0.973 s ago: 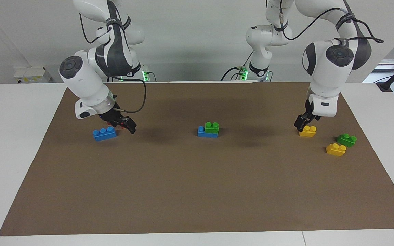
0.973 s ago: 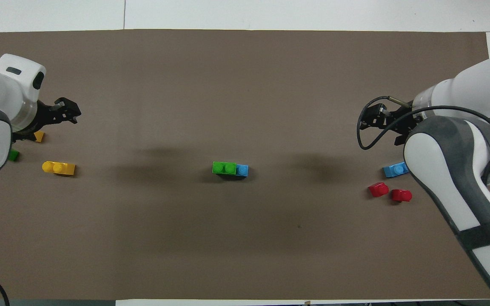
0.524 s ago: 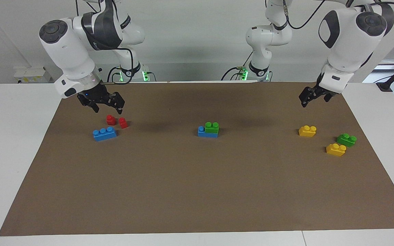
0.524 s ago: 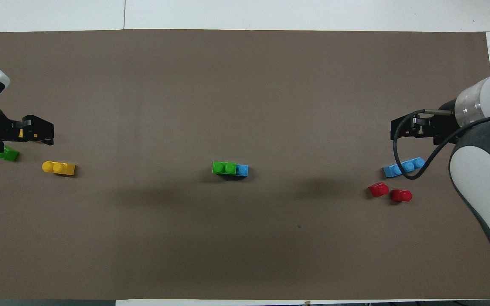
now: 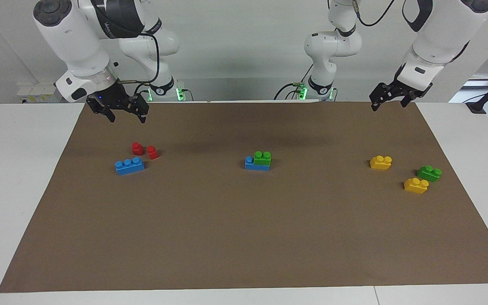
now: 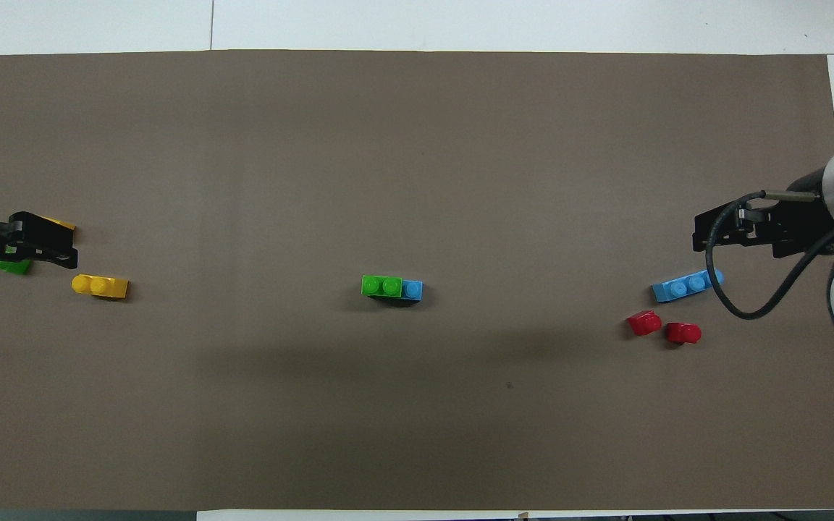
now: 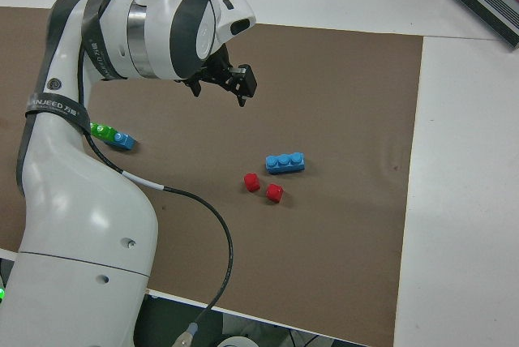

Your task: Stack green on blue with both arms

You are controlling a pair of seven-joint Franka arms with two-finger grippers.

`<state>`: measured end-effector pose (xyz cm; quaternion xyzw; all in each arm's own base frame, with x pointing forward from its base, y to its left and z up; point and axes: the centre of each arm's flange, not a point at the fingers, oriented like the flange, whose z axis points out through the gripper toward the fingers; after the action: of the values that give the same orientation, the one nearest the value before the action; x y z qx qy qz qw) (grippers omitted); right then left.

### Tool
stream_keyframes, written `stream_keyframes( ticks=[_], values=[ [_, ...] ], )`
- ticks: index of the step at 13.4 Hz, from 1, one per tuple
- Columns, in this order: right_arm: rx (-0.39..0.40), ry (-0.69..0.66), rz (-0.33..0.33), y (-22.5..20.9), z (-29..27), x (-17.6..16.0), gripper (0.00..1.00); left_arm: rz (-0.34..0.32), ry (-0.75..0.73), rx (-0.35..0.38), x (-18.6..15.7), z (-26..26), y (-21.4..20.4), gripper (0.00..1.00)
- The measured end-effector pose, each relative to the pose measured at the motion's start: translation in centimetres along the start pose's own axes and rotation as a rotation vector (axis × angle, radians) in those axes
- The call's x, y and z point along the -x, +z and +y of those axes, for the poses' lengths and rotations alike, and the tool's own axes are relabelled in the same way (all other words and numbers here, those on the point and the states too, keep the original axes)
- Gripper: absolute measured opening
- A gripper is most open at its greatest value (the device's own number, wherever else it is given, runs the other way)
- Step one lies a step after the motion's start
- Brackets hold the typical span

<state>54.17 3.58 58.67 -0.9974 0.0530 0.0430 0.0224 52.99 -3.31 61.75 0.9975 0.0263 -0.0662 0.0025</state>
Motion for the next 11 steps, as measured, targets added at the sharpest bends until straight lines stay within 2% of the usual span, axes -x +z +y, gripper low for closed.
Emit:
stream_keyframes(
  ticks=[3,11],
  values=[
    [0.001,0.003,-0.004,0.3,0.3,-0.4,1.00,-0.003,-0.018,0.033,-0.2,-1.3,0.1,1.00],
    [0.052,-0.050,0.025,-0.2,1.7,-1.0,1.00,0.032,0.005,0.037,-0.6,-0.7,-0.2,1.00]
  ],
)
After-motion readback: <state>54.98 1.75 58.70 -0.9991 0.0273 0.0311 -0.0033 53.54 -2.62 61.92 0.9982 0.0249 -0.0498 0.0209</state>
